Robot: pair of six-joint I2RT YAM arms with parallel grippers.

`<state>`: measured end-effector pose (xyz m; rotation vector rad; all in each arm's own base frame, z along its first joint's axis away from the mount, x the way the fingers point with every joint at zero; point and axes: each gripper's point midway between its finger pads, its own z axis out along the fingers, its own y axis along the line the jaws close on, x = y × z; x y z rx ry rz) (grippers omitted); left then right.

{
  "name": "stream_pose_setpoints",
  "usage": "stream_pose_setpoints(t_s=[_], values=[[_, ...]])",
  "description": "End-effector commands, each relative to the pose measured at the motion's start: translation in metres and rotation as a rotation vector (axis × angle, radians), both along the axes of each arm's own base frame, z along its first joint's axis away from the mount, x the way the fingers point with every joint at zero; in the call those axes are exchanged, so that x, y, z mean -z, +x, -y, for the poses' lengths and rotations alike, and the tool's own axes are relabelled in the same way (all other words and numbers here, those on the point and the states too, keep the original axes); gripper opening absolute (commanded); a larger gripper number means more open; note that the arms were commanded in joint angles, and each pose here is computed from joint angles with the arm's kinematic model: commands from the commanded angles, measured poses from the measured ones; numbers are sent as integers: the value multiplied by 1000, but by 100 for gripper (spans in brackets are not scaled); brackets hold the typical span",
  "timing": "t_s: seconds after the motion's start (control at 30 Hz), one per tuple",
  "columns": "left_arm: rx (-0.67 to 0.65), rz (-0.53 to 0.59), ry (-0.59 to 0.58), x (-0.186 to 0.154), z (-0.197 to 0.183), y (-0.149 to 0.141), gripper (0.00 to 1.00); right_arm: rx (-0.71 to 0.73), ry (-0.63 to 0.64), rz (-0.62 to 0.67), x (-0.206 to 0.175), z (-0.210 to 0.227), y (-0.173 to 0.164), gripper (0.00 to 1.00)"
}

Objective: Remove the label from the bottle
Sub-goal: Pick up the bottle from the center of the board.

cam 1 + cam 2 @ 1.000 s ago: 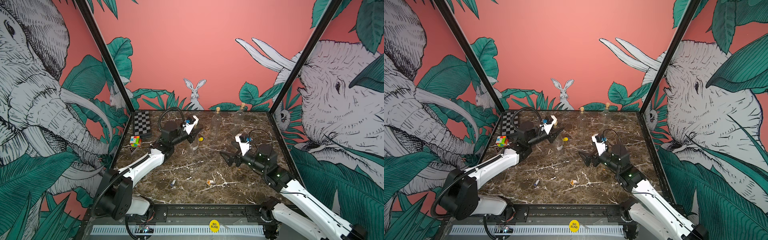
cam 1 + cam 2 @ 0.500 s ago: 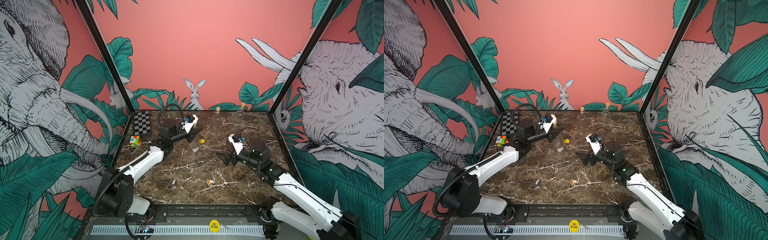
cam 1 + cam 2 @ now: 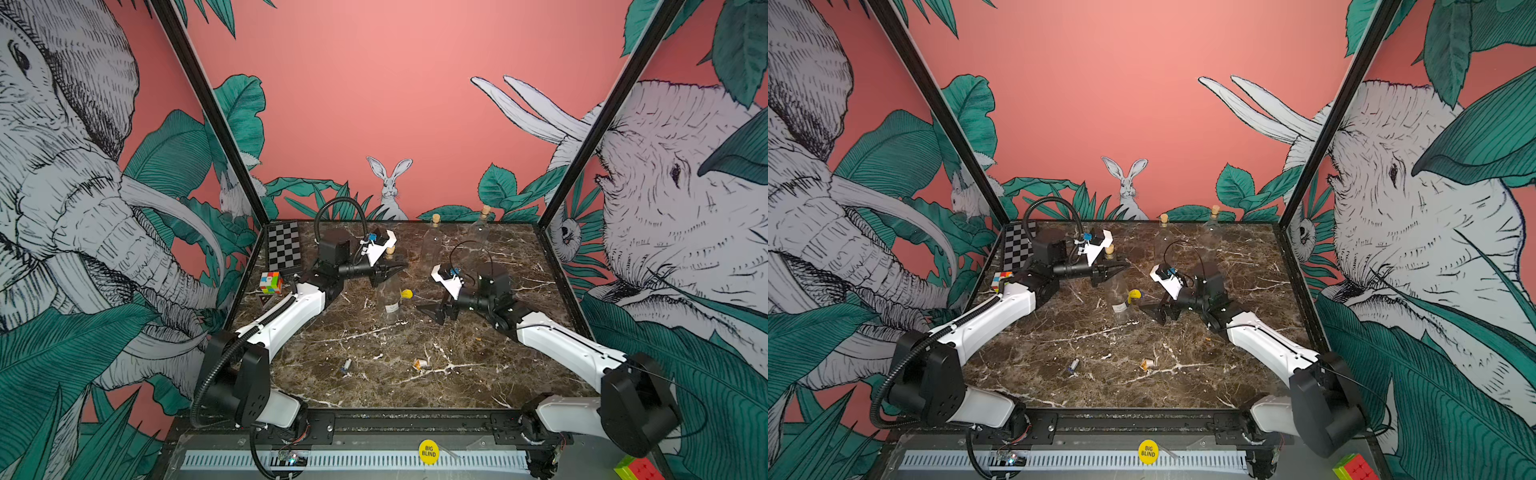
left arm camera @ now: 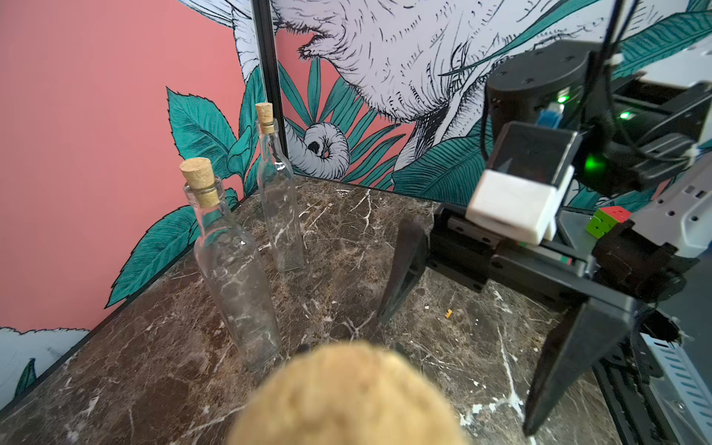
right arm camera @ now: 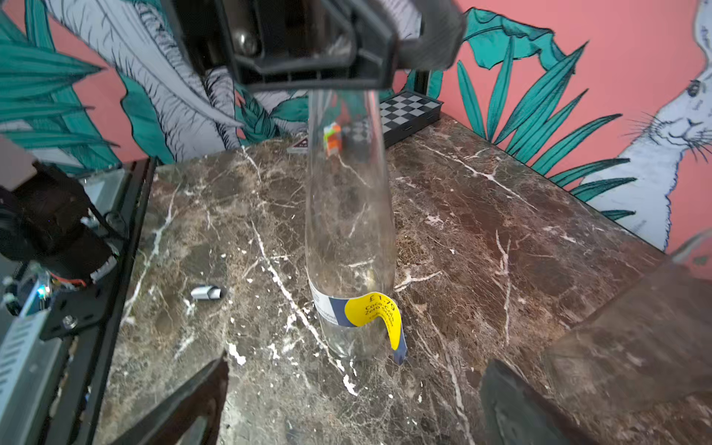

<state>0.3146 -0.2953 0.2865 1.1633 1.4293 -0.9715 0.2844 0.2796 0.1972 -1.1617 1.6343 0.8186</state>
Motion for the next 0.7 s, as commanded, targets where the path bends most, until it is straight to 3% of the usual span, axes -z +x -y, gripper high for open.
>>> stream_pose_setpoints(t_s=[0.0,0.33,0.67], values=[[92,4,-3,-9,2,-17,0,-90,-2,114,-6,-10,6,99],[125,3,6,-8,3,-22,0,-175,-8,53,26,-34,30,97],[105,9,12,-5,2,-19,0,-240,-27,-12,53,-43,33,84]])
